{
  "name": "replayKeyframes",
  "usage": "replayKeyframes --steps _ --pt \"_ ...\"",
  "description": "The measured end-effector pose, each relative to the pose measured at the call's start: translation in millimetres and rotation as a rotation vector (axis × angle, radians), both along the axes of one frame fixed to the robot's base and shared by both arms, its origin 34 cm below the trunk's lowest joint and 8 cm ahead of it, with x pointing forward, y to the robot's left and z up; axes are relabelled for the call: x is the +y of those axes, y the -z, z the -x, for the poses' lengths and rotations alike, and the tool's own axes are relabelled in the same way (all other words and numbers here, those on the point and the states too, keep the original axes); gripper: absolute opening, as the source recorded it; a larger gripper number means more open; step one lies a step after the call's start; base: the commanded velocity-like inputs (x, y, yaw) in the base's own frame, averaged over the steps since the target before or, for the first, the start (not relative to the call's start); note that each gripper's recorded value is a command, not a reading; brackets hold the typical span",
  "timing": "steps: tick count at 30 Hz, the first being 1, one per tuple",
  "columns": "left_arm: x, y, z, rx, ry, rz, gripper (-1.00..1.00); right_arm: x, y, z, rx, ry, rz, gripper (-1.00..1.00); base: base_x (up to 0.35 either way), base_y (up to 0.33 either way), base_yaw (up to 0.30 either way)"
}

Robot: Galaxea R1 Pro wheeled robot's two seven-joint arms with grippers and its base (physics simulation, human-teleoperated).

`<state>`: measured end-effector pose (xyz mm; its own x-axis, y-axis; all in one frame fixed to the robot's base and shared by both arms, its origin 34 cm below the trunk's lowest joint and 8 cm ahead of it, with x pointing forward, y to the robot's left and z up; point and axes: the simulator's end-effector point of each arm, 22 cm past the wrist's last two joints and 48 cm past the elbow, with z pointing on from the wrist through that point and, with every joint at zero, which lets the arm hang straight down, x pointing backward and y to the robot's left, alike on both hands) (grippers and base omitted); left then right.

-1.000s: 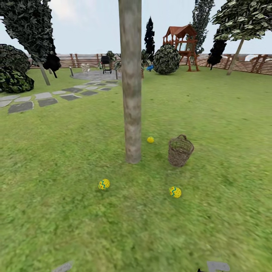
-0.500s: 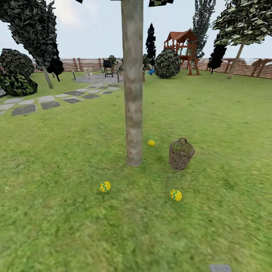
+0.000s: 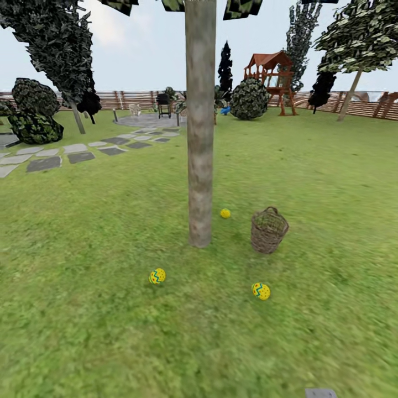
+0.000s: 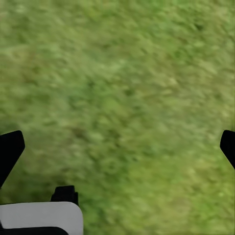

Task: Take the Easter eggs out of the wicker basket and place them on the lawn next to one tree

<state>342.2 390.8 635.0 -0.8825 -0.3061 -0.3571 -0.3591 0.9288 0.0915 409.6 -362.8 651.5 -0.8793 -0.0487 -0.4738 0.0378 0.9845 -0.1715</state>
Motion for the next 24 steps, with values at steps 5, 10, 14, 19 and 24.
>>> replayKeyframes --steps 5,10,14,19,24 --pt "-0.3 -1.8 -2.7 -0.008 0.000 0.001 1.00 0.4 -2.4 -2.8 -0.008 0.000 -0.001 1.00 0.000 0.000 0.075" --pt "-1.1 -3.6 -5.8 -0.016 0.000 0.002 1.00 0.5 -4.9 -5.7 -0.016 0.000 -0.001 1.00 0.000 0.000 0.072" --pt "-4.3 -4.6 -8.4 -0.023 -0.003 0.007 1.00 0.3 -6.9 -8.0 -0.023 0.001 0.000 1.00 0.000 0.000 0.039" --pt "-7.2 -4.5 -8.2 -0.023 -0.004 0.011 1.00 -0.4 -7.9 -9.0 -0.026 0.004 0.002 1.00 0.000 0.000 0.004" --pt "-8.3 -3.5 -5.0 -0.016 -0.005 0.014 1.00 -1.2 -7.8 -8.4 -0.024 0.004 0.006 1.00 0.000 0.000 0.000"
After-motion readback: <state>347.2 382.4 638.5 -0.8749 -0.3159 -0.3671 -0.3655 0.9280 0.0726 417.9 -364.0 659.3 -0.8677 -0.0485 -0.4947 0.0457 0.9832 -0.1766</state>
